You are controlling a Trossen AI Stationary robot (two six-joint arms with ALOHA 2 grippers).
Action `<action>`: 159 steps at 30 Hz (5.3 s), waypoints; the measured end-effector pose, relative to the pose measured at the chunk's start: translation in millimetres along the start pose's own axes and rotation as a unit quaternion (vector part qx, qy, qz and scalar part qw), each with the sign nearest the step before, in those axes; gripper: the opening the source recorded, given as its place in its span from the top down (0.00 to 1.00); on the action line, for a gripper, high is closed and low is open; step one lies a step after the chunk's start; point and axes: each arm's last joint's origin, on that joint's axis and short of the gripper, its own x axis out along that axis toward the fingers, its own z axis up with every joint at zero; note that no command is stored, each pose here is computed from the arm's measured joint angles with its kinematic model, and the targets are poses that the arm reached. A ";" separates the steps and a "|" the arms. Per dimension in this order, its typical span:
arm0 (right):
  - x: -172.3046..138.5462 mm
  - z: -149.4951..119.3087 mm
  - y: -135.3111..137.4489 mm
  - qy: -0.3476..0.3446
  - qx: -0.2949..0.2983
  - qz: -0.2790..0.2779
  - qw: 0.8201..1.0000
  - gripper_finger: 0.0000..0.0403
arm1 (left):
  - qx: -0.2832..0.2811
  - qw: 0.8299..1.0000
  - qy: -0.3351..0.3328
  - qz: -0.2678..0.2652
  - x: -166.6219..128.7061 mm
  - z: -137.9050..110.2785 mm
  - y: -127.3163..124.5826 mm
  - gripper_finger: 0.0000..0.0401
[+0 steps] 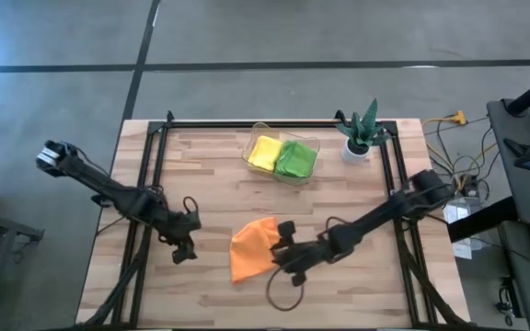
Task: Fold microfiber towels
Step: Fold the orange microfiber towel
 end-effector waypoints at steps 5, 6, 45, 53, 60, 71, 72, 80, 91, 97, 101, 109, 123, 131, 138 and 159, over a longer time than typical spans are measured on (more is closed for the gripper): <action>18.8 16.3 4.3 0.049 -0.005 -0.003 0.999 0.61 | 0.026 0.999 -0.019 -0.013 -8.2 -1.0 -1.0 0.36; 21.0 17.0 5.3 0.061 -0.009 -0.002 0.998 0.61 | 0.032 0.999 -0.021 -0.014 -8.7 -0.8 -1.4 0.36; 33.5 21.5 -6.9 0.219 -0.072 0.000 0.973 0.97 | 0.120 0.993 -0.008 0.000 -1.9 -0.5 -0.3 0.36; -18.4 86.9 -59.1 0.127 0.006 0.017 0.992 0.98 | 0.132 0.986 -0.081 -0.060 -4.2 9.9 -15.4 0.36; -75.2 110.7 -132.4 0.059 0.236 0.013 0.970 0.98 | 0.137 0.950 -0.231 -0.161 -17.3 27.7 -41.6 0.36; -135.1 139.9 -197.3 -0.023 0.419 -0.062 0.906 0.98 | 0.099 0.843 -0.468 -0.244 -54.4 51.7 -65.9 0.36; -137.8 141.9 -200.2 -0.026 0.431 -0.074 0.899 0.98 | 0.094 0.838 -0.478 -0.245 -57.6 53.8 -67.1 0.36; -154.5 160.2 -214.9 -0.064 0.470 -0.183 0.861 0.98 | 0.072 0.822 -0.509 -0.243 -70.6 66.2 -70.9 0.36; -164.1 177.4 -231.3 -0.109 0.479 -0.203 0.847 0.98 | 0.309 0.802 -0.497 0.119 -65.0 81.7 -91.0 0.41; -170.5 177.1 -242.5 -0.121 0.494 -0.211 0.835 0.98 | 0.335 0.740 -0.489 0.319 -48.8 109.2 -113.5 0.43; -176.8 178.9 -247.9 -0.134 0.500 -0.214 0.828 0.98 | 0.313 0.674 -0.471 0.474 -36.3 126.9 -125.0 0.43; -178.9 181.1 -256.0 -0.160 0.508 -0.214 0.819 0.98 | 0.341 0.626 -0.453 0.535 0.6 153.2 -139.8 0.43; -178.5 181.7 -254.7 -0.159 0.510 -0.196 0.822 0.98 | 0.273 0.582 -0.480 0.596 -25.0 170.3 -144.3 0.43; -178.6 181.6 -254.9 -0.156 0.502 -0.189 0.830 0.98 | 0.223 0.582 -0.475 0.622 -38.9 177.9 -134.6 0.43; -185.1 179.9 -255.1 -0.147 0.482 -0.194 0.842 0.98 | 0.191 0.585 -0.471 0.632 -51.1 172.9 -135.1 0.63; -222.5 154.5 -245.8 -0.012 0.342 -0.171 0.924 0.98 | 0.166 0.609 -0.545 0.552 -126.2 128.9 -151.9 1.00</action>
